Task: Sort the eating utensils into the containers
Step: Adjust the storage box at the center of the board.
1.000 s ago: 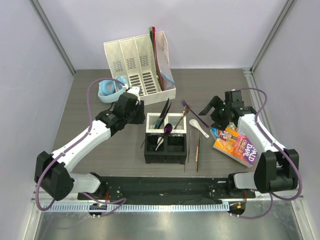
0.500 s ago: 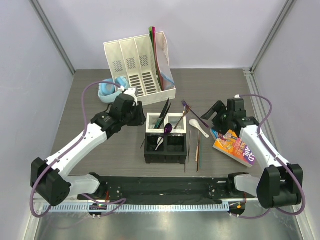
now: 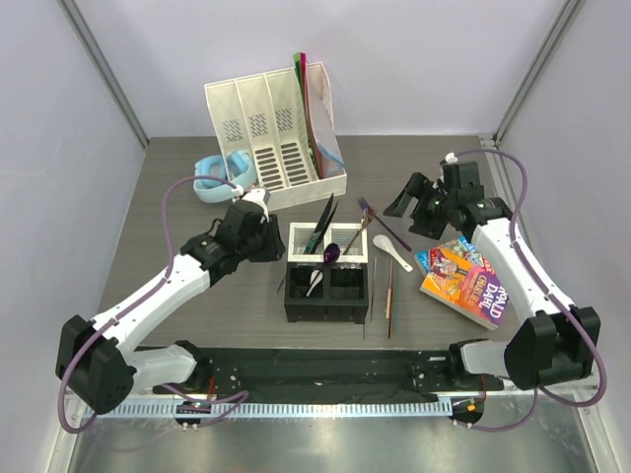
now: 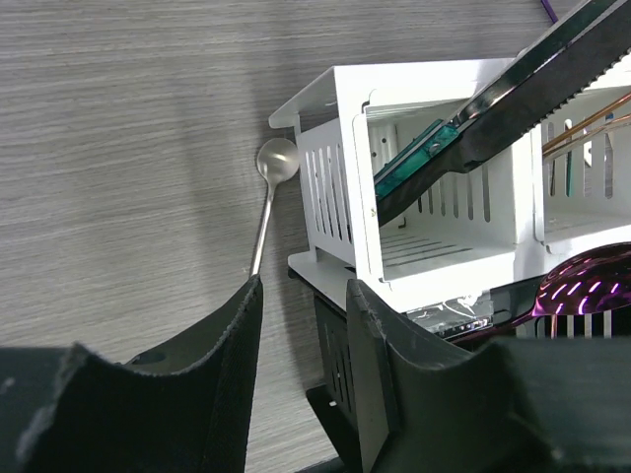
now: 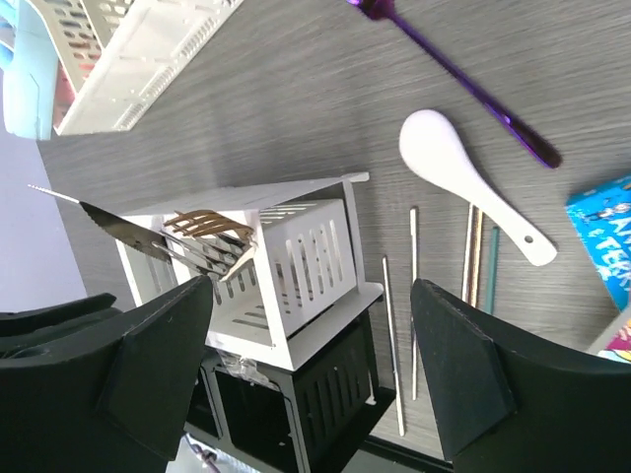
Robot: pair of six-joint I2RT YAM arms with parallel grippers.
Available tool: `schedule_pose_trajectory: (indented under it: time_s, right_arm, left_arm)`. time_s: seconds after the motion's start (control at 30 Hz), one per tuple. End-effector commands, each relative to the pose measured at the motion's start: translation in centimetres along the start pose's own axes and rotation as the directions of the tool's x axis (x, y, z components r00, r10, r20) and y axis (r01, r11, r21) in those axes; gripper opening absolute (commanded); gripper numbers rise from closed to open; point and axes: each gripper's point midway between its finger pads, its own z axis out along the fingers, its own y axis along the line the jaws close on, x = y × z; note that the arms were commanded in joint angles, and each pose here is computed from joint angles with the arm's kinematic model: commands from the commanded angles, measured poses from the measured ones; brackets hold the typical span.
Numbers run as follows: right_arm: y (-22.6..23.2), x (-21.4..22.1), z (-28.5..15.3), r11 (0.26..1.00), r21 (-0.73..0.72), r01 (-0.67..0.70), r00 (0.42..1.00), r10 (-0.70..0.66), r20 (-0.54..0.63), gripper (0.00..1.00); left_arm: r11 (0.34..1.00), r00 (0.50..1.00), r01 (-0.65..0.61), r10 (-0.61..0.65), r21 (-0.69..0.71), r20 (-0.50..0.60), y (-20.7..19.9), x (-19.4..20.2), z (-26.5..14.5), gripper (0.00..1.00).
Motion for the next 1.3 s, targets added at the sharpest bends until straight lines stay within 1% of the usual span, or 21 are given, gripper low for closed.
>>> schedule_pose_trajectory:
  time_s: [0.0,0.13,0.27,0.33,0.37,0.43,0.47,0.5,0.57,0.63,0.67,0.7,0.73,0.8,0.83,0.9,1.0,1.03,1.1,1.17,1.27]
  right_arm:
    - [1.6,2.4,1.3,1.0,0.0,0.025,0.992,-0.025,-0.122,0.87]
    - [2.8,4.0,3.5,0.996,0.015,0.09,0.983,-0.086,-0.165,0.88]
    - [2.7,4.3,4.3,0.993,0.002,0.115,0.981,-0.113,-0.159,0.89]
    - [2.4,3.3,3.6,0.991,0.029,0.13,0.987,-0.126,-0.101,0.89]
    - [2.0,1.6,2.3,0.989,0.065,0.137,0.991,-0.136,-0.011,0.89]
    - [1.1,0.1,1.0,0.984,0.092,0.156,0.983,-0.163,0.079,0.89]
    - [0.5,-1.6,-0.5,0.982,0.113,0.153,0.974,-0.169,0.153,0.89]
    - [-0.4,-1.9,-0.9,0.978,0.14,0.153,0.972,-0.175,0.158,0.89]
    - [-2.8,-2.5,-1.0,0.966,0.21,0.149,0.974,-0.18,0.137,0.88]
    - [-5.6,-2.2,-0.6,0.951,0.279,0.132,0.985,-0.158,0.075,0.88]
    - [-6.2,-1.8,0.0,0.943,0.283,0.177,0.981,-0.192,0.027,0.88]
    - [-7.0,-0.8,1.2,0.935,0.29,0.203,0.979,-0.197,-0.05,0.89]
    - [-7.6,-0.5,1.8,0.929,0.299,0.218,0.976,-0.204,-0.079,0.89]
    - [-9.0,-0.3,2.8,0.897,0.349,0.273,0.961,-0.237,-0.145,0.89]
    - [-9.1,-0.5,3.1,0.886,0.358,0.295,0.954,-0.253,-0.16,0.89]
    - [-8.5,-1.9,3.2,0.851,0.375,0.367,0.93,-0.33,-0.16,0.88]
    - [-7.6,-1.9,4.2,0.793,0.383,0.474,0.88,-0.413,-0.236,0.88]
    - [-8.3,-1.5,4.8,0.781,0.397,0.483,0.874,-0.402,-0.272,0.89]
    - [-8.5,-1.1,5.5,0.784,0.381,0.49,0.869,-0.4,-0.292,0.89]
    - [-7.2,-0.8,6.0,0.8,0.338,0.496,0.866,-0.426,-0.262,0.88]
    - [-7.1,0.4,6.7,0.801,0.312,0.511,0.854,-0.432,-0.29,0.87]
  left_arm:
    - [0.999,0.996,0.009,-0.013,0.048,0.09,-1.5,-2.9,-0.5,0.41]
    - [0.996,0.999,-0.036,0.033,0.077,0.037,-1.9,-2.0,0.1,0.4]
    - [0.999,0.998,-0.055,0.055,-0.001,0.007,-0.2,-1.7,0.1,0.39]
    - [1.0,1.0,-0.014,0.014,-0.008,-0.003,0.2,-1.6,-0.1,0.39]
    - [1.0,1.0,-0.004,0.004,-0.001,-0.007,0.1,-1.5,0.0,0.39]
    - [1.0,1.0,0.0,0.0,0.011,-0.015,-0.1,-1.1,0.4,0.39]
    - [1.0,1.0,-0.001,0.001,-0.001,-0.01,0.1,-1.4,0.6,0.4]
    - [1.0,1.0,-0.001,0.001,-0.019,-0.004,0.1,-2.0,0.6,0.4]
    - [0.999,0.999,-0.006,0.004,-0.047,-0.037,0.2,-2.1,1.6,0.4]
    - [1.0,0.998,-0.007,0.006,-0.027,-0.056,-0.6,-2.6,2.2,0.39]
    - [1.0,0.994,-0.009,0.008,-0.011,-0.106,-1.0,-1.7,3.4,0.38]
    - [1.0,0.993,-0.016,0.015,-0.004,-0.121,-1.2,-1.7,3.9,0.38]
    - [1.0,0.993,-0.019,0.019,-0.003,-0.118,-1.6,-2.4,4.1,0.36]
    - [0.999,0.983,-0.035,0.028,-0.035,-0.181,-1.3,-1.8,5.4,0.33]
    - [0.999,0.985,-0.034,0.029,-0.028,-0.169,-1.9,-3.0,5.4,0.33]
    - [0.998,0.971,-0.061,0.051,-0.033,-0.232,-1.7,-2.0,5.8,0.31]
    - [0.997,0.972,-0.062,0.051,-0.041,-0.23,-1.5,-2.1,5.6,0.31]
    - [0.997,0.971,-0.058,0.046,-0.044,-0.234,-1.4,-2.0,5.6,0.31]
    - [0.997,0.969,-0.052,0.038,-0.052,-0.244,-1.2,-1.8,5.4,0.31]
    - [0.997,0.97,-0.046,0.032,-0.054,-0.242,-1.1,-1.7,5.1,0.31]
    - [0.994,0.979,-0.036,0.014,-0.102,-0.205,-0.1,-2.2,4.5,0.31]
